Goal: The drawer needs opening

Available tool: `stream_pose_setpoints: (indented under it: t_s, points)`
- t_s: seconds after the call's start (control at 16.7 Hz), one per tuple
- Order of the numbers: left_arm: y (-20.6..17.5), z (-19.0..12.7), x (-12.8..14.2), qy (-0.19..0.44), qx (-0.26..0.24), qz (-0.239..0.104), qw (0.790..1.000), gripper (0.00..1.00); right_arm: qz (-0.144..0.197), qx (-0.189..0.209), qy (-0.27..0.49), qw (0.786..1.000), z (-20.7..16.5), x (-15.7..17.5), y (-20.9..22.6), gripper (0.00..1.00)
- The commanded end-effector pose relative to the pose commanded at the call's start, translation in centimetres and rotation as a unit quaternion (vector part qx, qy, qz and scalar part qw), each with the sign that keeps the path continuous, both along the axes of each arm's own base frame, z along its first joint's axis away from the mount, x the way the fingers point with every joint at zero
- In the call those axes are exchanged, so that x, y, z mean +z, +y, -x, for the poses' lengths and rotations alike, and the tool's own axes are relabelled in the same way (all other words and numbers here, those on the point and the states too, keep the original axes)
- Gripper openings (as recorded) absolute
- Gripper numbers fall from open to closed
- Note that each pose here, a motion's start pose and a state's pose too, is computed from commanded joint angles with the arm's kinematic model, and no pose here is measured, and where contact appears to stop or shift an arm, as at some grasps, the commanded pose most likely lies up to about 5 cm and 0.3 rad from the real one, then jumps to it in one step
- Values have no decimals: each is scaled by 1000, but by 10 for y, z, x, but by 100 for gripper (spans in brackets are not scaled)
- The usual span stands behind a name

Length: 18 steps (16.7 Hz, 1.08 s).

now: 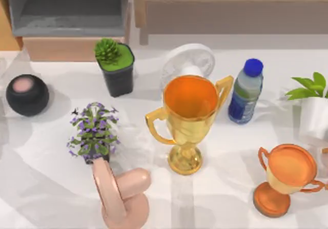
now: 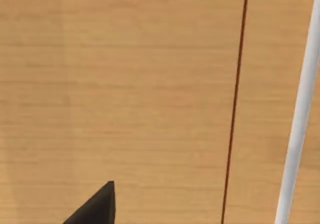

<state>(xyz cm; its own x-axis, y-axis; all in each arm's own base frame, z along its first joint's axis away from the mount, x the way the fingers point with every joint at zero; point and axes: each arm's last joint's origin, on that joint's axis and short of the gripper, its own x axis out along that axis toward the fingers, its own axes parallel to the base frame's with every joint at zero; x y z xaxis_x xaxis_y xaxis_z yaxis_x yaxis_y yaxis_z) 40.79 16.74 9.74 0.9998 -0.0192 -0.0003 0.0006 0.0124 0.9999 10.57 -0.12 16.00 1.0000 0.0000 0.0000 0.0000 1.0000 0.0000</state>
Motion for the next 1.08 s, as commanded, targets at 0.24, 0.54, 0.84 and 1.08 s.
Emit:
stream_pose_setpoints:
  t_s: [0.24,0.54,0.84,1.08]
  points:
    - [4,0,-2,0,0,-6,1000,100,0,0,0,1000,0,0,0,100]
    - [3,-7,-2,0,0,-6,1000,100,0,0,0,1000,0,0,0,100]
    - [3,-25,-2,0,0,-6,1000,100,0,0,0,1000,0,0,0,100]
    - [3,-25,-2,0,0,-6,1000,92,0,0,0,1000,0,0,0,100]
